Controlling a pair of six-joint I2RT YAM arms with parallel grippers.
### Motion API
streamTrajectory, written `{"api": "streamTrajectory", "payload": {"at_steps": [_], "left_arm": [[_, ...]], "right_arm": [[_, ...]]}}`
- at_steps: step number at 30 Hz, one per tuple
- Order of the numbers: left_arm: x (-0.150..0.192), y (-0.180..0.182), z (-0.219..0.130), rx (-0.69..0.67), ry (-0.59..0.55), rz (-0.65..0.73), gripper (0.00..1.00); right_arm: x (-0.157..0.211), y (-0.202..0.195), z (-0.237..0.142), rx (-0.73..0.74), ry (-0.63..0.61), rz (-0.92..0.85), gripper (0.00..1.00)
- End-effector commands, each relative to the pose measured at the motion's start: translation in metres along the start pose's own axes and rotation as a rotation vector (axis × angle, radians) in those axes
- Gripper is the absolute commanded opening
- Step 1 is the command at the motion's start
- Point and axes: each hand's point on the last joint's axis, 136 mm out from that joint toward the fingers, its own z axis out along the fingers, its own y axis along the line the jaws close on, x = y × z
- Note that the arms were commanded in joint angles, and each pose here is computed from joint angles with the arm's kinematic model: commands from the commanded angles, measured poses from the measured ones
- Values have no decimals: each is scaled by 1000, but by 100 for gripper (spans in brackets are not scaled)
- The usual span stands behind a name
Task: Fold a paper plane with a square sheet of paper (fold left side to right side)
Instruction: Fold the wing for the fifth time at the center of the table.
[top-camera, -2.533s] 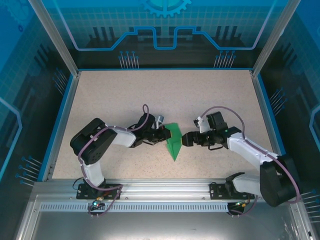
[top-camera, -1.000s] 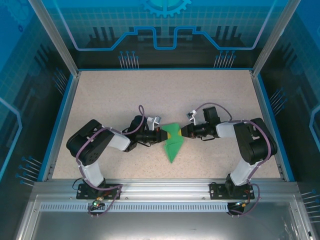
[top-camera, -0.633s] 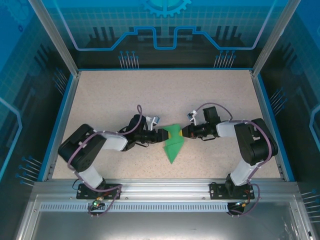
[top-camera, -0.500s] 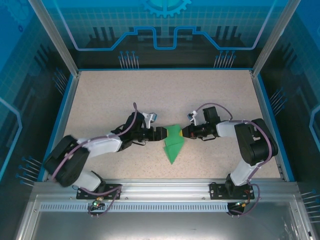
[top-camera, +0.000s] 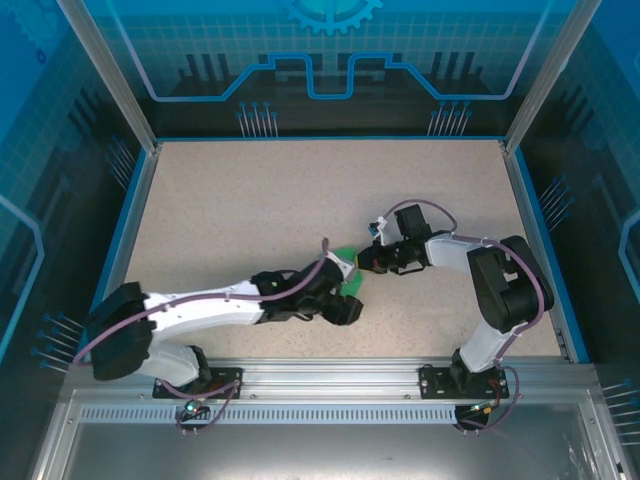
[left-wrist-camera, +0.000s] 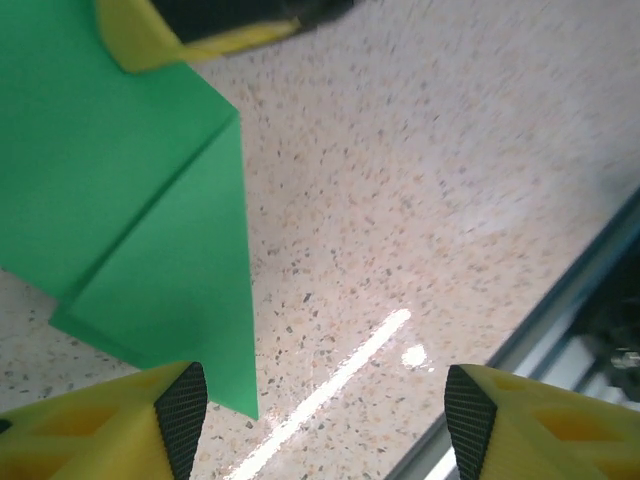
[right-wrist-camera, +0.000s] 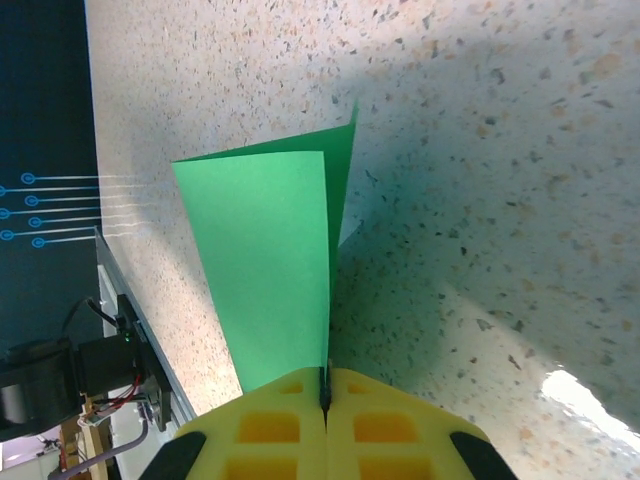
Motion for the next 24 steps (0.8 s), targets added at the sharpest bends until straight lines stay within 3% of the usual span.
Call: {"api": "streamTrajectory", "payload": {"at_steps": [1, 17, 24], "left_arm": [[-7, 12, 5, -150, -14, 28, 67], [16, 34, 55, -440, 115, 97, 59], [17, 37, 57, -462, 119, 83, 50]], "right_arm": [[3, 5, -2, 45, 16, 47, 0], [10, 4, 7, 75, 50, 85, 0], [12, -1, 11, 86, 61, 93, 0]]}}
